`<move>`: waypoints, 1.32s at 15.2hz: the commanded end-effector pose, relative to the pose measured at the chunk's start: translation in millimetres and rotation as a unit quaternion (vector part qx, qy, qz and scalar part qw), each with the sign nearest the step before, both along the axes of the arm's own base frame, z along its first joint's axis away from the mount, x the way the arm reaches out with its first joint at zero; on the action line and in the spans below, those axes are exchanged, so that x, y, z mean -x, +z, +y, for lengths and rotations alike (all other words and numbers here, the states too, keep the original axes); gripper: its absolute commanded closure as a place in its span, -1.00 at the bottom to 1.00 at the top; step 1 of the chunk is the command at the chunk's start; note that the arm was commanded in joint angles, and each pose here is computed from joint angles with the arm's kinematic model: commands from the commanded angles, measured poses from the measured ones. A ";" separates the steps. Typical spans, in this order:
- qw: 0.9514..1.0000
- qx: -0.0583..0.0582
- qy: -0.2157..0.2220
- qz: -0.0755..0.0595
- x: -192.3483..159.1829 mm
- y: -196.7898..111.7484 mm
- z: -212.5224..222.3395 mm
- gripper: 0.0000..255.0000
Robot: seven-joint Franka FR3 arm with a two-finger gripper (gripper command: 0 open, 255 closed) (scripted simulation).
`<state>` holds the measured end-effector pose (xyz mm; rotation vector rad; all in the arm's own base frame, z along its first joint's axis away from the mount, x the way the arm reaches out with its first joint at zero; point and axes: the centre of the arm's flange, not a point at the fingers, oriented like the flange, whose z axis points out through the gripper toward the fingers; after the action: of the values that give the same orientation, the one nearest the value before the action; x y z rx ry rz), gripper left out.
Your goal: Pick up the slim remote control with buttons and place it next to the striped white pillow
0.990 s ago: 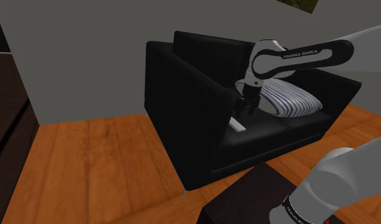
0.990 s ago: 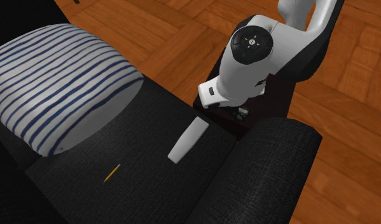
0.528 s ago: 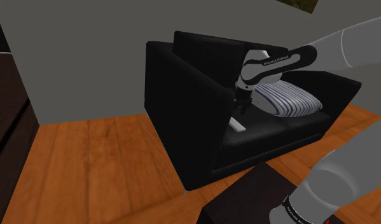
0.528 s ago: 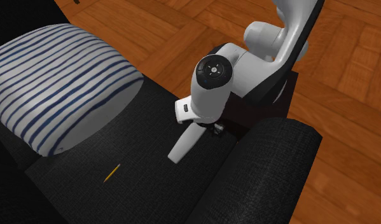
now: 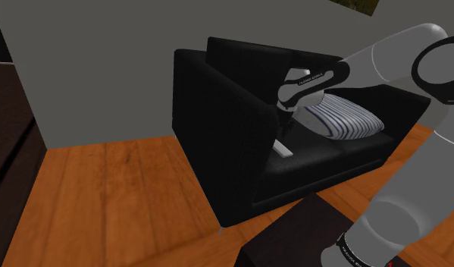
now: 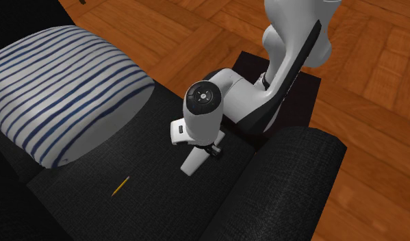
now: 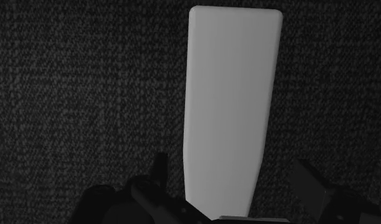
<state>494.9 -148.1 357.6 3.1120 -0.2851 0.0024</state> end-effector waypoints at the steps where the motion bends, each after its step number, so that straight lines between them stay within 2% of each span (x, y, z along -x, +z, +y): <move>1: 1.000 0.000 0.000 -0.001 -1.0 -11.3 -1.1 -1.00; 4: 1.000 0.000 0.000 -0.001 -1.0 -30.1 -1.4 -1.00; 12: 1.000 0.000 0.000 0.000 -1.0 -30.1 -1.4 -1.00; 13: 1.000 0.000 0.000 0.000 -1.0 -30.1 -1.4 1.00; 20: 1.000 0.000 0.000 0.000 -0.9 -30.1 -1.3 1.00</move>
<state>495.8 -149.4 327.5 3.1116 -0.2856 0.0041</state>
